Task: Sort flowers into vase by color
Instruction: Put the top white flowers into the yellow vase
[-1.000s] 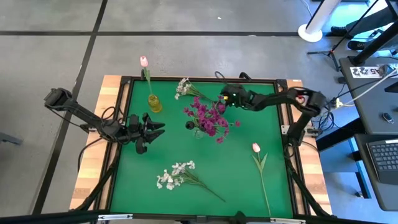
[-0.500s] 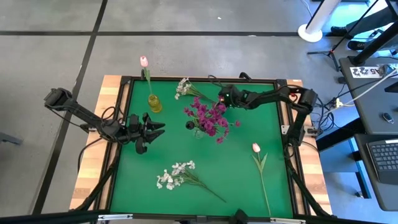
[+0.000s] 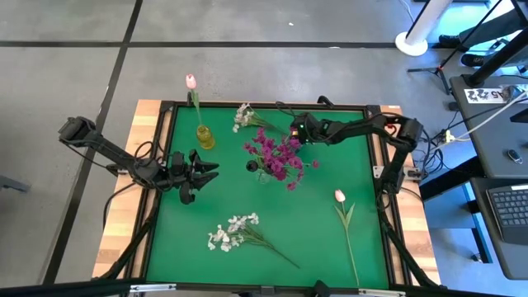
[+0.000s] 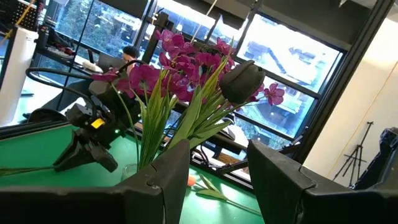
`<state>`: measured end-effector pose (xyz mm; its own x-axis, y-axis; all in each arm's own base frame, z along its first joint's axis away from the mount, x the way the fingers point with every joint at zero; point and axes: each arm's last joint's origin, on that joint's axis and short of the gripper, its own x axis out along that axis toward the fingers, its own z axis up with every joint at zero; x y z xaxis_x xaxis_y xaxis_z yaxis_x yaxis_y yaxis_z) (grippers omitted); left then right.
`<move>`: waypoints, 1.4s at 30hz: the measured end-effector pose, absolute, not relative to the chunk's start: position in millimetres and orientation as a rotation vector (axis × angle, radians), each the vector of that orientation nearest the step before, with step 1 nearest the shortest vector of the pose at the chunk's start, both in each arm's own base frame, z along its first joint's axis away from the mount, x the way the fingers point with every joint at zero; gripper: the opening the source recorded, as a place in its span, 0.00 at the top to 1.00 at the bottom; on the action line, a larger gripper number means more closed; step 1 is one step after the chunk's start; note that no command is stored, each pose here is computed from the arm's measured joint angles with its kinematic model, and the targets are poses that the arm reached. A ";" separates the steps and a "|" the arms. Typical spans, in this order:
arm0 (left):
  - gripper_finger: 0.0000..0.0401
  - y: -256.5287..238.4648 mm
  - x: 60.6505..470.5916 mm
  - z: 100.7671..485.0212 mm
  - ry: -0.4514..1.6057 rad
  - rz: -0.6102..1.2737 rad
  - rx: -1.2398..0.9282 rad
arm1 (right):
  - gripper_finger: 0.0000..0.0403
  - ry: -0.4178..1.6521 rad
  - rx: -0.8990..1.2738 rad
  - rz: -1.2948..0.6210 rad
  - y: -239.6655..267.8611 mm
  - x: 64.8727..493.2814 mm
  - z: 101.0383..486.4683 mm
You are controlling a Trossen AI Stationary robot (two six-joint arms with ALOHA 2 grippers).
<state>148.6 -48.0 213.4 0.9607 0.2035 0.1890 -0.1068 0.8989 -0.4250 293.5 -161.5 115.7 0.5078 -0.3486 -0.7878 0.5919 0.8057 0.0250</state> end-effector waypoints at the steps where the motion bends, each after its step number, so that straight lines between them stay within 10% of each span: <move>1: 0.61 -48.0 148.6 213.4 -0.233 0.162 -0.425 | 0.93 0.868 0.311 -0.576 -161.3 293.2 116.4; 42: 0.61 -47.5 147.0 219.1 -0.296 0.141 -0.528 | 0.99 0.164 0.266 -0.445 -74.9 179.0 338.7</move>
